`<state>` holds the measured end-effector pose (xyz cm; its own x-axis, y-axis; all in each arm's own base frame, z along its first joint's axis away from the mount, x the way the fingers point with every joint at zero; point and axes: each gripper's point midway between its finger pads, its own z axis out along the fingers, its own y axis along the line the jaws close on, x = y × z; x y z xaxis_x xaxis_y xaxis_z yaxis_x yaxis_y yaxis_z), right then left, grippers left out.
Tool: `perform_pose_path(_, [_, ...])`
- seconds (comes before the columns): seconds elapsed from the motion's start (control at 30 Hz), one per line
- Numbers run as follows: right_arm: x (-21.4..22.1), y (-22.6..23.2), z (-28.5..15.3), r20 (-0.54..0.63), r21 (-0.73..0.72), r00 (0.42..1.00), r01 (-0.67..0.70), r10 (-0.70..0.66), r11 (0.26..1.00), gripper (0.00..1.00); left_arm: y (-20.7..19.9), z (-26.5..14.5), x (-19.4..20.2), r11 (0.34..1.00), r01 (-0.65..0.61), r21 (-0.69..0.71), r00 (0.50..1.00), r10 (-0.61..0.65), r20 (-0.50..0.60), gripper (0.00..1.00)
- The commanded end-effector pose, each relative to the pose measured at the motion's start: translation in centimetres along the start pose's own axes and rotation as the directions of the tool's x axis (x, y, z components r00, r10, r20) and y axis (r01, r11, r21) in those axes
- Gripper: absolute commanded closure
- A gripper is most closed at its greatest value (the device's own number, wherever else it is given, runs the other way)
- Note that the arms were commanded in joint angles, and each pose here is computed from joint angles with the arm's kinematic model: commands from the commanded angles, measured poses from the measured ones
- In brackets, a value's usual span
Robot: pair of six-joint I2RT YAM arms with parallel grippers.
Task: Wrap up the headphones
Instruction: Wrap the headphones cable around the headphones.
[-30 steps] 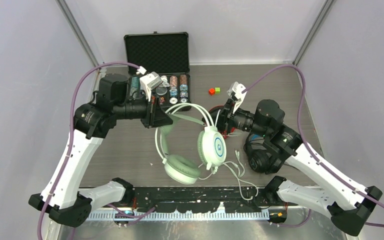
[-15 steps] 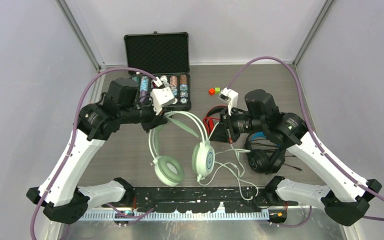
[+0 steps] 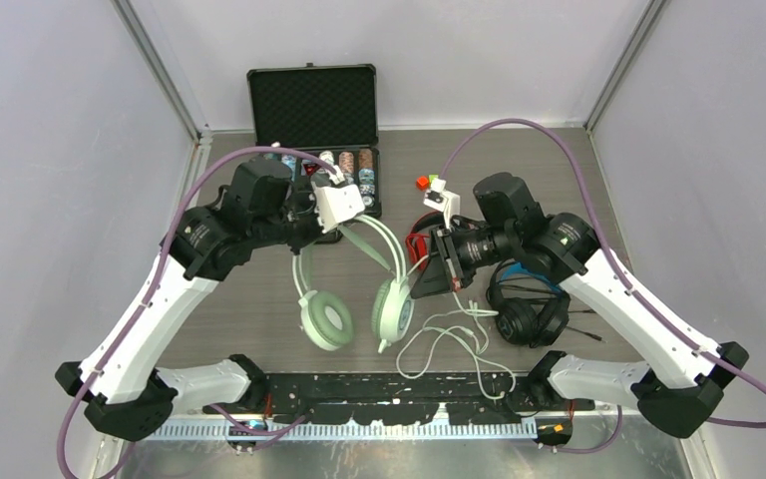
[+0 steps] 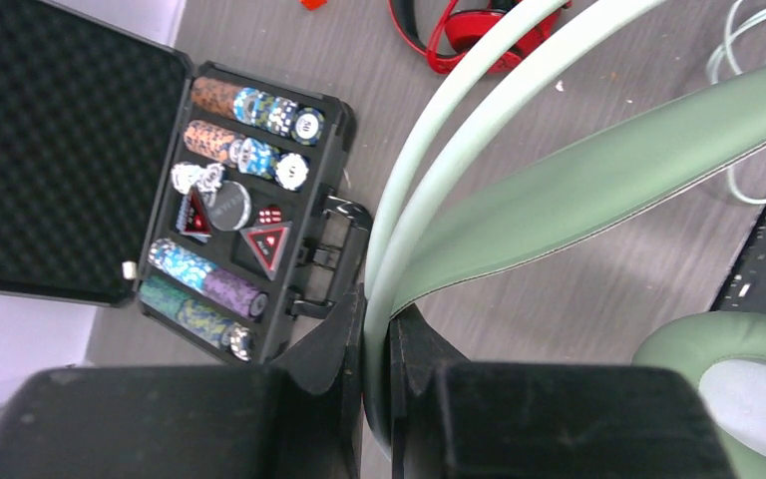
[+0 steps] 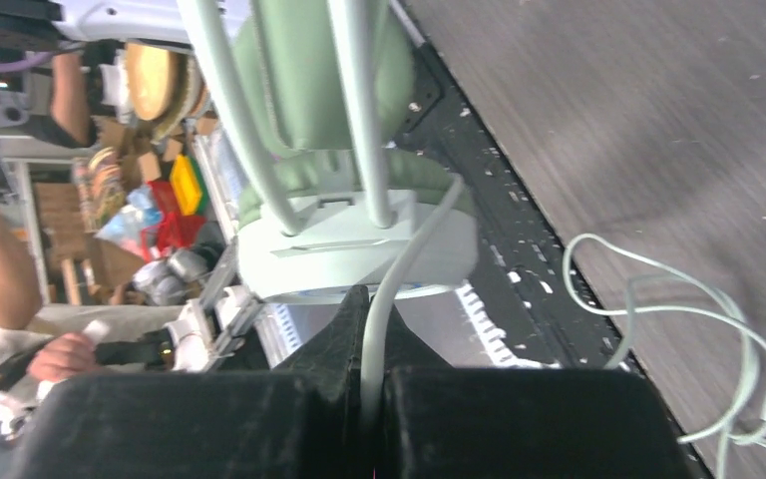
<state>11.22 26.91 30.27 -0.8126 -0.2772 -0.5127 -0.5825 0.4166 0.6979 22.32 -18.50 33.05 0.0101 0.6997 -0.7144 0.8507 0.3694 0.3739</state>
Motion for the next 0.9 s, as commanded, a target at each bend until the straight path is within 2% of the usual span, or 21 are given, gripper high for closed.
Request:
perform_pose_path(0.0, [-2.0, 4.6, -1.1, 0.062, -0.205, 0.998, 0.03, -0.017, 0.978, 1.0, 1.4, -0.1, 0.3, 0.988, -0.138, -0.063, 0.99, 0.137, -0.018, 1.0])
perform_pose_path(0.17, [-2.9, 6.1, -1.0, 0.091, -0.301, 0.995, -0.01, 0.039, 0.954, 0.98, 2.1, 0.1, 0.3, 0.984, -0.14, -0.107, 0.99, 0.139, -0.019, 1.0])
perform_pose_path(0.33, [-4.8, 7.0, -0.2, 0.144, -0.412, 0.978, -0.08, 0.152, 0.908, 0.89, 3.0, 0.1, 0.8, 0.981, -0.098, -0.169, 0.995, 0.093, -0.037, 1.0])
perform_pose_path(0.57, [-7.7, 7.2, -0.3, 0.255, -0.421, 0.944, -0.087, 0.21, 0.903, 0.87, 3.2, -0.2, 1.5, 0.972, 0.017, -0.236, 1.0, -0.022, -0.02, 1.0])
perform_pose_path(0.73, [-9.8, 7.0, 0.0, 0.31, -0.434, 0.912, -0.116, 0.269, 0.894, 0.87, 3.3, -0.8, 2.1, 0.94, 0.175, -0.292, 0.983, -0.184, -0.005, 1.0])
perform_pose_path(0.87, [-10.9, 7.4, 0.5, 0.29, -0.491, 0.898, -0.157, 0.331, 0.857, 0.85, 3.3, -1.1, 2.9, 0.868, 0.356, -0.347, 0.924, -0.382, -0.008, 1.0])
